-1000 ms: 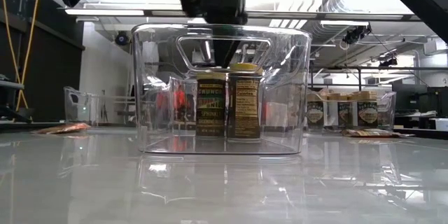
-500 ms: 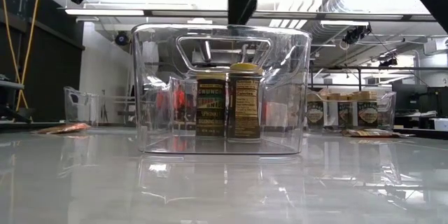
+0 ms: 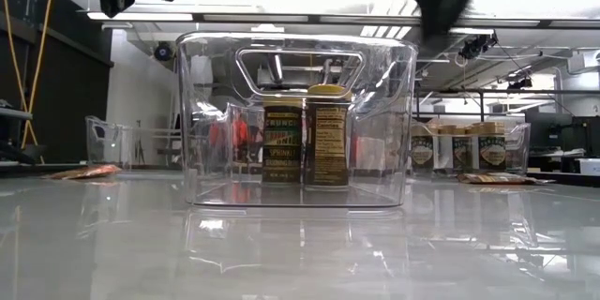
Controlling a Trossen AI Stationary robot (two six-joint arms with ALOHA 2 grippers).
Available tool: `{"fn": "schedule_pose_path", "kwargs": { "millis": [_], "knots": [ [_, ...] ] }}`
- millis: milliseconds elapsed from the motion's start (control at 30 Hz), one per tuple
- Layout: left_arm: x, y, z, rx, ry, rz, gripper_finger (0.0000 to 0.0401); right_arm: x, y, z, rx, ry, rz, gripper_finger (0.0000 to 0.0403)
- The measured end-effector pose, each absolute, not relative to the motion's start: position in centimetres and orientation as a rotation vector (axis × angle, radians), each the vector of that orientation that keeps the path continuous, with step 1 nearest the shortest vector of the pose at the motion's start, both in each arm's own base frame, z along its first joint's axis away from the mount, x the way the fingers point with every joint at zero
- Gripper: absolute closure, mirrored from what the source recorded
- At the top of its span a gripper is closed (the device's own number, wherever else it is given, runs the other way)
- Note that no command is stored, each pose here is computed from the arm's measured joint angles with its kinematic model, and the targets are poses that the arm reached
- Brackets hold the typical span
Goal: Sort spices by type
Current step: Put the top right brown seasoning bag into the left transparent bin
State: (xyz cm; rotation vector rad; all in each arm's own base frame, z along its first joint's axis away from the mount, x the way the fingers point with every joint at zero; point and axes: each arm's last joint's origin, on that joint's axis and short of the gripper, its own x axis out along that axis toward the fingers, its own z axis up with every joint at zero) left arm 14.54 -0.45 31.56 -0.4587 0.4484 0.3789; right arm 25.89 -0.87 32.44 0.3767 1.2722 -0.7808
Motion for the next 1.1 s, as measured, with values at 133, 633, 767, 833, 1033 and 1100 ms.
{"fn": "schedule_pose_path", "kwargs": {
  "millis": [133, 633, 767, 833, 1033, 1100],
  "knots": [
    [14.7, -0.5, 31.5, -0.457, 0.448, 0.383, 0.0401, 20.4, -1.5, 29.0, 0.752, 1.091, -1.116, 0.0052],
    [19.0, 0.8, 30.9, -0.516, 0.31, 0.61, 0.0401, 17.3, -9.6, 17.3, 0.913, 0.889, -1.421, 0.0053],
    [19.9, 1.0, 30.2, -0.509, 0.339, 0.625, 0.0401, 17.3, -10.9, 16.5, 0.889, 0.91, -1.42, 0.0053],
    [20.1, 1.1, 29.9, -0.496, 0.361, 0.631, 0.0401, 17.4, -11.3, 16.1, 0.901, 0.934, -1.412, 0.0053],
    [20.3, 1.1, 29.7, -0.425, 0.407, 0.587, 0.0401, 17.7, -11.7, 14.6, 0.92, 0.992, -1.457, 0.0053],
    [20.3, 1.1, 29.7, -0.391, 0.417, 0.577, 0.0401, 17.9, -11.8, 13.9, 0.92, 1.019, -1.461, 0.0053]
  ]
}}
